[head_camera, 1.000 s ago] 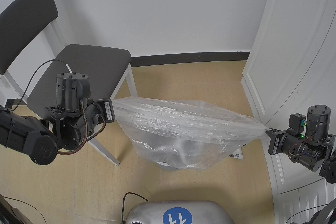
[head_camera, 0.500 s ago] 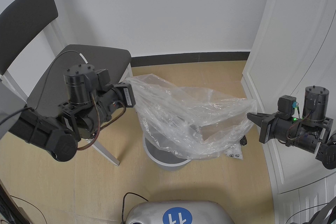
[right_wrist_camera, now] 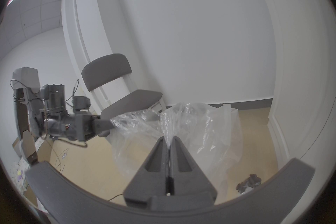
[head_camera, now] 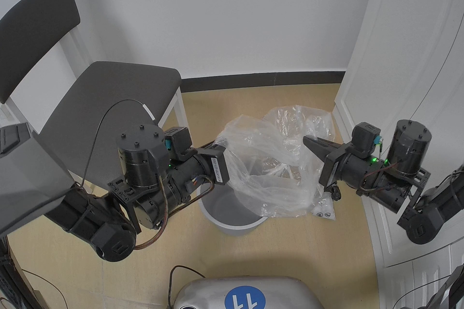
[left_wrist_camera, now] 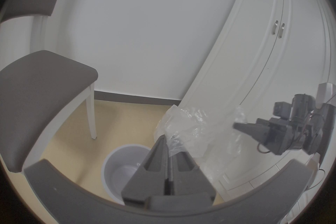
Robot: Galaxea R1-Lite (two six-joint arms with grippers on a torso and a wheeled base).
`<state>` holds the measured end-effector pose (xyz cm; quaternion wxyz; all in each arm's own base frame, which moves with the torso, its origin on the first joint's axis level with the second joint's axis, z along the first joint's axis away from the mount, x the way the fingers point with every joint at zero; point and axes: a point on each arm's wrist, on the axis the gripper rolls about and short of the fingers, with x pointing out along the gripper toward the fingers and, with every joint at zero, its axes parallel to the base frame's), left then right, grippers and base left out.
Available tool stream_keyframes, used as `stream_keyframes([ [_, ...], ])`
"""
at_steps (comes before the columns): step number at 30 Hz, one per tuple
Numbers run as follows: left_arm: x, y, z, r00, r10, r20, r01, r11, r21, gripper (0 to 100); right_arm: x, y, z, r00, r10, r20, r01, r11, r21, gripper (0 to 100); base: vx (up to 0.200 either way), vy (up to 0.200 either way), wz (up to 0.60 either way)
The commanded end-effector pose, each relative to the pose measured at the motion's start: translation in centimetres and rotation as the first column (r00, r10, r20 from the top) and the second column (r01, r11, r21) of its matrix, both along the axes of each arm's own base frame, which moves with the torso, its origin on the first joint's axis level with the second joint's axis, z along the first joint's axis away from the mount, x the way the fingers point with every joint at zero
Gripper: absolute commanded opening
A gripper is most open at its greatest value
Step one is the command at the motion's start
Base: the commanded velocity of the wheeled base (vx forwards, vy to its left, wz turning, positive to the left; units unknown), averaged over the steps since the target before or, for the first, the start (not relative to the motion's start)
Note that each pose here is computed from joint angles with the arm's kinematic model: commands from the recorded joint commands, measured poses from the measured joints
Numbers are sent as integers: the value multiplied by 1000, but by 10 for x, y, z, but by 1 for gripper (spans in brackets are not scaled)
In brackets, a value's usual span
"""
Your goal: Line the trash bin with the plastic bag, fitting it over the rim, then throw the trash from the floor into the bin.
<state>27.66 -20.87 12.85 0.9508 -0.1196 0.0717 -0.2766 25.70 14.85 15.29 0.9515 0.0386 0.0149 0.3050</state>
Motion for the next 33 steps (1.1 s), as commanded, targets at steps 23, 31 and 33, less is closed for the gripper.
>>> stream_keyframes([
  [23, 39, 91, 9, 937, 313, 155, -344, 902, 260, 0, 10, -64, -16, 973, -232, 0, 222, 933, -283, 0, 0, 0, 0],
  [31, 43, 110, 21, 917, 362, 166, -394, 884, 250, 0, 12, -80, -27, 965, -261, 0, 243, 900, -362, 0, 0, 0, 0],
  [33, 43, 110, 21, 918, 362, 163, -393, 884, 253, 0, 13, -80, -29, 965, -261, -7, 240, 897, -371, 0, 0, 0, 0],
])
